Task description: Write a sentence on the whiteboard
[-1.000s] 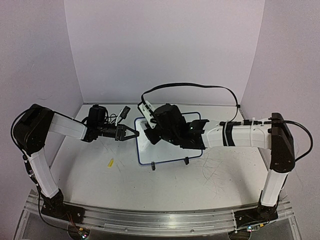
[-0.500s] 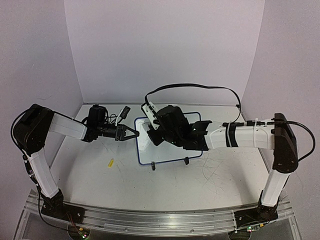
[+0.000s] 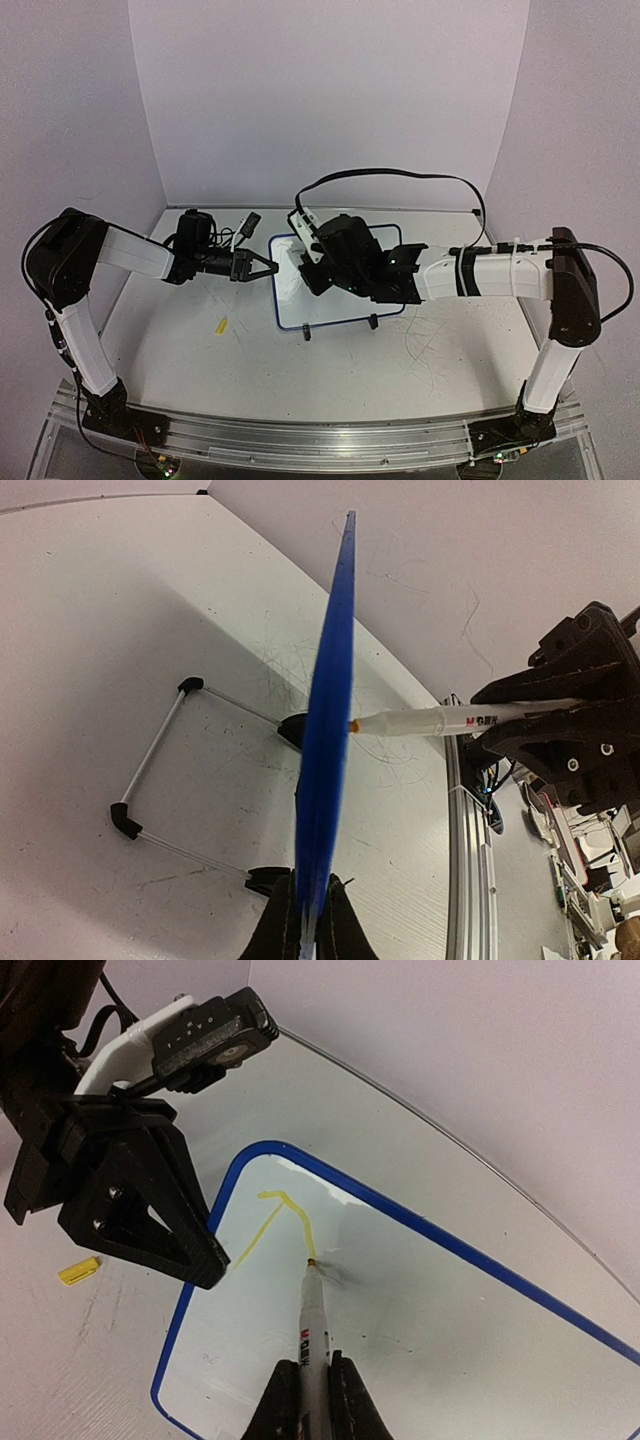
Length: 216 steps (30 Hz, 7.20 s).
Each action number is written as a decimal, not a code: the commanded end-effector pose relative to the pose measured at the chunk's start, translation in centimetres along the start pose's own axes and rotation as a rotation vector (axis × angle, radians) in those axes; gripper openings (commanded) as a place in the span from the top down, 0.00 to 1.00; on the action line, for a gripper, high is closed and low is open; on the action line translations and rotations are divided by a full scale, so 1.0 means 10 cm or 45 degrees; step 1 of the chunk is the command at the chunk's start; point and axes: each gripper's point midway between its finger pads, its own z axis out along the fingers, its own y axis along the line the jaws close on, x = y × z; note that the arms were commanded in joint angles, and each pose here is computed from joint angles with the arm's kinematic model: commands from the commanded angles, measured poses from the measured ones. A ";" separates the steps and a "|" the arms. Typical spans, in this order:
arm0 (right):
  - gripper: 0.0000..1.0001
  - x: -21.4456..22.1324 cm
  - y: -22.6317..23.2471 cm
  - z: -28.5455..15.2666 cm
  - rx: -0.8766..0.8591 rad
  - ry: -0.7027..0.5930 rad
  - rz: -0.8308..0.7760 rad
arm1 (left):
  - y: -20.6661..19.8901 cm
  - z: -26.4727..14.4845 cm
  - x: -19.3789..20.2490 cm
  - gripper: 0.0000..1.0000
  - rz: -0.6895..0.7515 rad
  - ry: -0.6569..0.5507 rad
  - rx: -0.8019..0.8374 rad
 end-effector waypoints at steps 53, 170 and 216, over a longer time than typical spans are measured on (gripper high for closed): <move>1.00 -0.43 -0.16 -0.55 -0.140 -0.194 0.007 | -0.06 -0.04 -0.13 1.00 0.060 -0.021 -0.028; 1.00 0.06 -0.01 -0.11 -0.073 0.015 -0.001 | -0.04 -0.04 -0.14 1.00 0.072 -0.007 -0.044; 1.00 -0.05 -0.19 0.02 0.088 -0.015 0.043 | -0.06 -0.05 -0.13 1.00 0.074 -0.005 -0.037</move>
